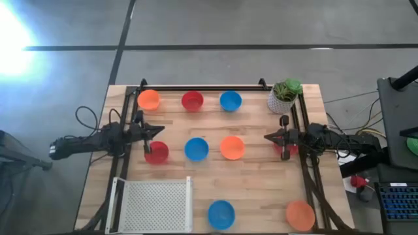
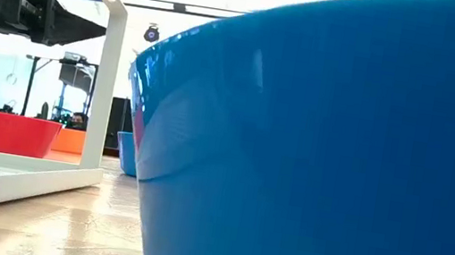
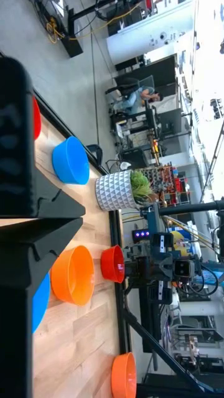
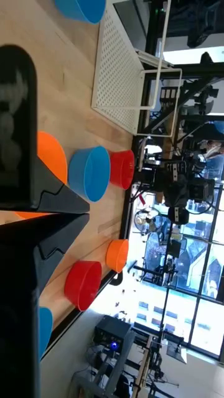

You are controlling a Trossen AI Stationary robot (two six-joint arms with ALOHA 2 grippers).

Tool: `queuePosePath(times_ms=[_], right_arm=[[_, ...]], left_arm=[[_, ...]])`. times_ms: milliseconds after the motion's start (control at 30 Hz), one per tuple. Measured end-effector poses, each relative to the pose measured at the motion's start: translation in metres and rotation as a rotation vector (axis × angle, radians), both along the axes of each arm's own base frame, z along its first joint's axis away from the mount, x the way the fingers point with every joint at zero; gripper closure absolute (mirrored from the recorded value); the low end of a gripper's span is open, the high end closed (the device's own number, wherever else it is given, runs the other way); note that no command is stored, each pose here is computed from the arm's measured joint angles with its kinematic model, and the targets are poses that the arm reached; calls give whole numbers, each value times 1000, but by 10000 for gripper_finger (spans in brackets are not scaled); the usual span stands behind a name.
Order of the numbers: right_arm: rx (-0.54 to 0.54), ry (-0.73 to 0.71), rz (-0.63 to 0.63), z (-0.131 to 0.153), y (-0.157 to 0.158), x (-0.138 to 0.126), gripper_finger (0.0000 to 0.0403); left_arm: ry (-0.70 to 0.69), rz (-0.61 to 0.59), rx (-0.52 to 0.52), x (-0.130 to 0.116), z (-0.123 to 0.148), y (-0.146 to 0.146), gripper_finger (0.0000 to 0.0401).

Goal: Pick & Place Mini bowls

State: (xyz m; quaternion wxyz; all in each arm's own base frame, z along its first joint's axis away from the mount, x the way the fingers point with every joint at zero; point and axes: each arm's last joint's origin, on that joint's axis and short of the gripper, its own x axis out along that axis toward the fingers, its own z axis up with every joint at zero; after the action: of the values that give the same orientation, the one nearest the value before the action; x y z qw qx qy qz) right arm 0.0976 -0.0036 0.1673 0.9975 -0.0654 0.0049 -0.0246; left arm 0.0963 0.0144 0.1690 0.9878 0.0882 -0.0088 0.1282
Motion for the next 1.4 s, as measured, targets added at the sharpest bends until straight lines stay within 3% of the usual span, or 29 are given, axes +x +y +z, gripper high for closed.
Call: queuePosePath(times_ms=[900,1200,1400], right_arm=[[2,0,0,0,0,0,394],[284,-28,0,1,0,0,394],[251,-120,12,11,0,0,394]], left_arm=[[0,0,0,0,0,0,401],[0,0,0,0,0,0,401],[0,0,0,0,0,0,401]])
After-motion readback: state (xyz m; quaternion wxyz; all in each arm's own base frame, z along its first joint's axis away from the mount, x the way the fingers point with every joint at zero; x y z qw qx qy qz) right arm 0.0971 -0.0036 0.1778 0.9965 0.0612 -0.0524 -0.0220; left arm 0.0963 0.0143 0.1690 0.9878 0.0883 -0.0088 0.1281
